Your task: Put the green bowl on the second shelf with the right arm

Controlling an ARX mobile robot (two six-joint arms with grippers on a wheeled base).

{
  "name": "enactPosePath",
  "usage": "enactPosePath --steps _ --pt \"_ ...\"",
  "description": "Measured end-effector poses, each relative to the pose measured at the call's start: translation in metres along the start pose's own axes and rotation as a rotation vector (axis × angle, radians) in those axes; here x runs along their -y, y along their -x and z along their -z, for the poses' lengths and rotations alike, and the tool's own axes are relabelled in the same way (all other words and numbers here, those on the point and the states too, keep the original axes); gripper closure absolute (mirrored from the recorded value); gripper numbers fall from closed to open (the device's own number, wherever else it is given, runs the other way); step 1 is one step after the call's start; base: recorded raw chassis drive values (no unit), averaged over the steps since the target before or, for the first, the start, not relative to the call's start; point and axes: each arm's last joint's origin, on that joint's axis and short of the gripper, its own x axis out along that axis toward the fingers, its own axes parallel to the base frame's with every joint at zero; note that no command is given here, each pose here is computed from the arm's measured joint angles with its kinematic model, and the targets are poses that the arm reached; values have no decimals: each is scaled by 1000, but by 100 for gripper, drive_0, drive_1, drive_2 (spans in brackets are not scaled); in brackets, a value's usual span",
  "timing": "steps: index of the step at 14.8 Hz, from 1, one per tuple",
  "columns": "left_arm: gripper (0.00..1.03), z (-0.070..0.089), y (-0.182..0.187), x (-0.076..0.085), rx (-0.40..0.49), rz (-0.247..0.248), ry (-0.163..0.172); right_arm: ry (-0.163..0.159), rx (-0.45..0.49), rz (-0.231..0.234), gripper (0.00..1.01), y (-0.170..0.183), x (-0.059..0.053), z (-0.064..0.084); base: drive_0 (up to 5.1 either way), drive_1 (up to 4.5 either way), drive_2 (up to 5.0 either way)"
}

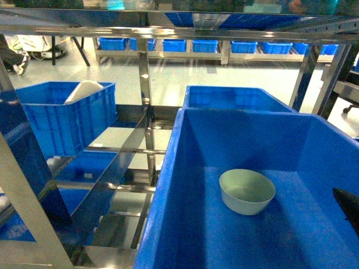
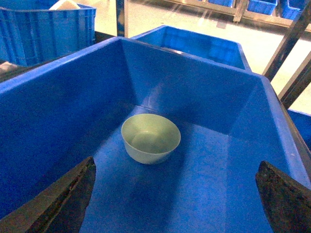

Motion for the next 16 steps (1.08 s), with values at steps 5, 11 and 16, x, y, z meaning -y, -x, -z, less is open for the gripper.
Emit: enactPosePath --steps 5,11,16 --pt "5 0 0 0 0 0 0 -143 57 37 3 74 0 -32 0 0 0" --pt "5 0 0 0 -2 0 0 -119 51 -11 3 105 -4 -4 0 0 0" --pt "5 0 0 0 0 -2 0 -128 285 247 37 110 2 -13 0 0 0"
